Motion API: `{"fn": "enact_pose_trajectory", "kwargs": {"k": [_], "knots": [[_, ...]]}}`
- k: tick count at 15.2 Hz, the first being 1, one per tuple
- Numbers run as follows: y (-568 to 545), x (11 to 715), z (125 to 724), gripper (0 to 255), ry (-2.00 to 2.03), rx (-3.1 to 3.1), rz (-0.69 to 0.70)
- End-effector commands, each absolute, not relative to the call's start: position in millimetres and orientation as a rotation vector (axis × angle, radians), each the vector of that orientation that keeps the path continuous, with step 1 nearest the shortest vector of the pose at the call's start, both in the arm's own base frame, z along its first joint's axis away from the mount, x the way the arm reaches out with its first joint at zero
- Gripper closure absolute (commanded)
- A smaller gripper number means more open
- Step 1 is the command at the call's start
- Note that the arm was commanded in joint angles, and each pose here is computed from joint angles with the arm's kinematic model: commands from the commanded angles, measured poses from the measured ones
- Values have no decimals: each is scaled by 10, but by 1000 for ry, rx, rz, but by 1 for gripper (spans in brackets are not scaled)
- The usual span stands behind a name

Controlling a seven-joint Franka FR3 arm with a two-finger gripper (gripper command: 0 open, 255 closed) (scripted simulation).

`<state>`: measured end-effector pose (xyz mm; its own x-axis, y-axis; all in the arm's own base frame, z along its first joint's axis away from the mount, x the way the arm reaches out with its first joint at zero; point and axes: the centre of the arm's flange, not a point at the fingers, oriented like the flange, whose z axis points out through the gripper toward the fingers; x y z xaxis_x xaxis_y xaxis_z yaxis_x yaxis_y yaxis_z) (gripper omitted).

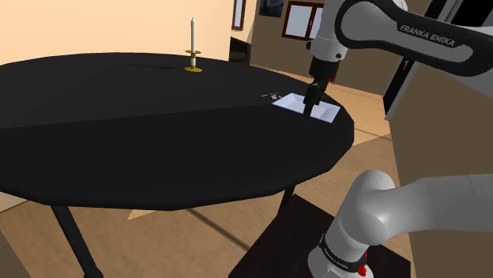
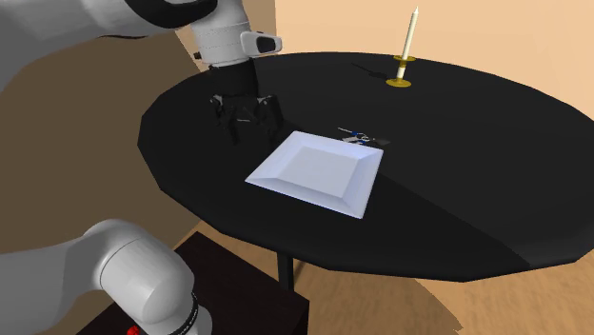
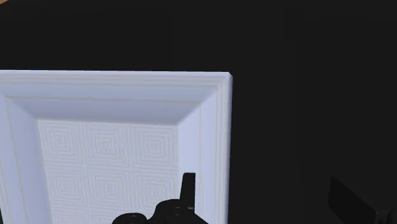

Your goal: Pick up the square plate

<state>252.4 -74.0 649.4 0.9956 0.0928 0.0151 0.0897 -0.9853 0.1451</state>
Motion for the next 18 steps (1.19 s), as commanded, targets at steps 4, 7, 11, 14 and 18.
{"fn": "enact_pose_trajectory", "kwargs": {"k": [4,7,11,14,18], "knots": [[-1005,2367,6571,0,174,2956,10],[-1005,2367,6413,0,174,2956,10],[-1005,2367,6277,0,174,2956,10],[-1007,2368,6276,255,174,2956,10],[-1008,2368,6278,255,174,2956,10]]}}
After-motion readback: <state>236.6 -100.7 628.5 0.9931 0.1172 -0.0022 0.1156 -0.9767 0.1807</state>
